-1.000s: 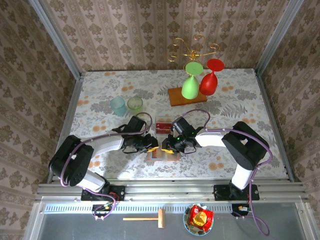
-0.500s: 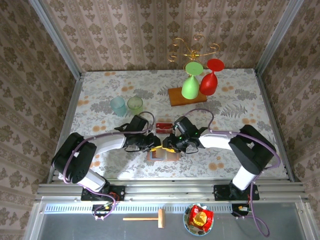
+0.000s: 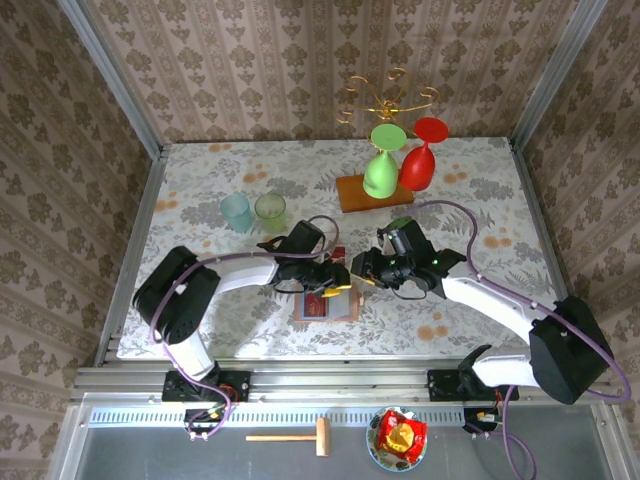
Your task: Take the credit cards out of the card holder
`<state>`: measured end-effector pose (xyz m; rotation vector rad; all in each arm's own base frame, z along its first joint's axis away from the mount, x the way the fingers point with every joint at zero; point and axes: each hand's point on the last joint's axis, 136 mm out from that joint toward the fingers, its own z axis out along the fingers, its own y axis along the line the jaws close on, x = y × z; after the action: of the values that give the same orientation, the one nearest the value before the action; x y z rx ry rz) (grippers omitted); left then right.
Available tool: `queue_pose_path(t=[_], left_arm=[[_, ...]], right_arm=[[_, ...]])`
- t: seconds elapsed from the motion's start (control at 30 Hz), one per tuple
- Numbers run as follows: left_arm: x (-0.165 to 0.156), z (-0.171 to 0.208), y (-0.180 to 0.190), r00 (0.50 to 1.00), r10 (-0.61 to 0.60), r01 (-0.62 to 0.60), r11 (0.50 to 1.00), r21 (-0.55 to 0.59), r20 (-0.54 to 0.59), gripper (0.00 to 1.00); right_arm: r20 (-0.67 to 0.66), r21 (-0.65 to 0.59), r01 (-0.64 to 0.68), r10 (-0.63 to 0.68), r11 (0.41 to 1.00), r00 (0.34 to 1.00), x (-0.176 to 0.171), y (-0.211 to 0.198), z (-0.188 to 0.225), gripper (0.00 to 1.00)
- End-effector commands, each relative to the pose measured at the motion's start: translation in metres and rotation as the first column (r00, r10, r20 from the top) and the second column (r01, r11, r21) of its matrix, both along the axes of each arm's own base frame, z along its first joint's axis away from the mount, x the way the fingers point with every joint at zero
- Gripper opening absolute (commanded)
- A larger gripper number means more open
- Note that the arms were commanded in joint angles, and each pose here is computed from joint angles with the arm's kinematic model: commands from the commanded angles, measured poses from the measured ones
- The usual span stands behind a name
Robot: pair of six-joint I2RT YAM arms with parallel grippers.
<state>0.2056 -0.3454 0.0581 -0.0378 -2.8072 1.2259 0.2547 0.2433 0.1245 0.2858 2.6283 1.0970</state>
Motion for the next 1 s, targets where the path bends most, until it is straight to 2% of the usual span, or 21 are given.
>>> queue_pose_path(t=[0.0, 0.23, 0.43, 0.7, 0.97], left_arm=[[0.002, 0.007, -0.012, 0.999, -0.036, 0.037, 0.999, -0.031, 0.017, 0.4], [0.007, 0.022, 0.001, 0.998, -0.018, 0.02, 0.999, -0.033, 0.062, 0.41], [0.011, 0.027, 0.045, 0.993, 0.047, -0.05, 0.998, 0.028, 0.108, 0.4], [0.001, 0.011, 0.101, 0.989, 0.096, -0.112, 0.983, 0.149, 0.109, 0.38], [-0.007, -0.009, 0.113, 0.991, 0.112, -0.123, 0.98, 0.157, 0.073, 0.38]], right_arm=[[-0.031, -0.058, 0.009, -0.011, 0.998, 0.999, -0.009, -0.013, -0.015, 0.34], [-0.047, -0.016, 0.01, -0.011, 1.0, 0.999, -0.005, -0.003, -0.019, 0.32], [-0.081, 0.011, -0.044, 0.045, 0.999, 0.996, -0.005, 0.021, -0.017, 0.26], [-0.147, 0.002, -0.126, 0.125, 0.992, 0.981, -0.005, 0.061, -0.04, 0.25], [-0.201, 0.017, -0.174, 0.173, 0.985, 0.964, -0.009, 0.089, -0.063, 0.24]])
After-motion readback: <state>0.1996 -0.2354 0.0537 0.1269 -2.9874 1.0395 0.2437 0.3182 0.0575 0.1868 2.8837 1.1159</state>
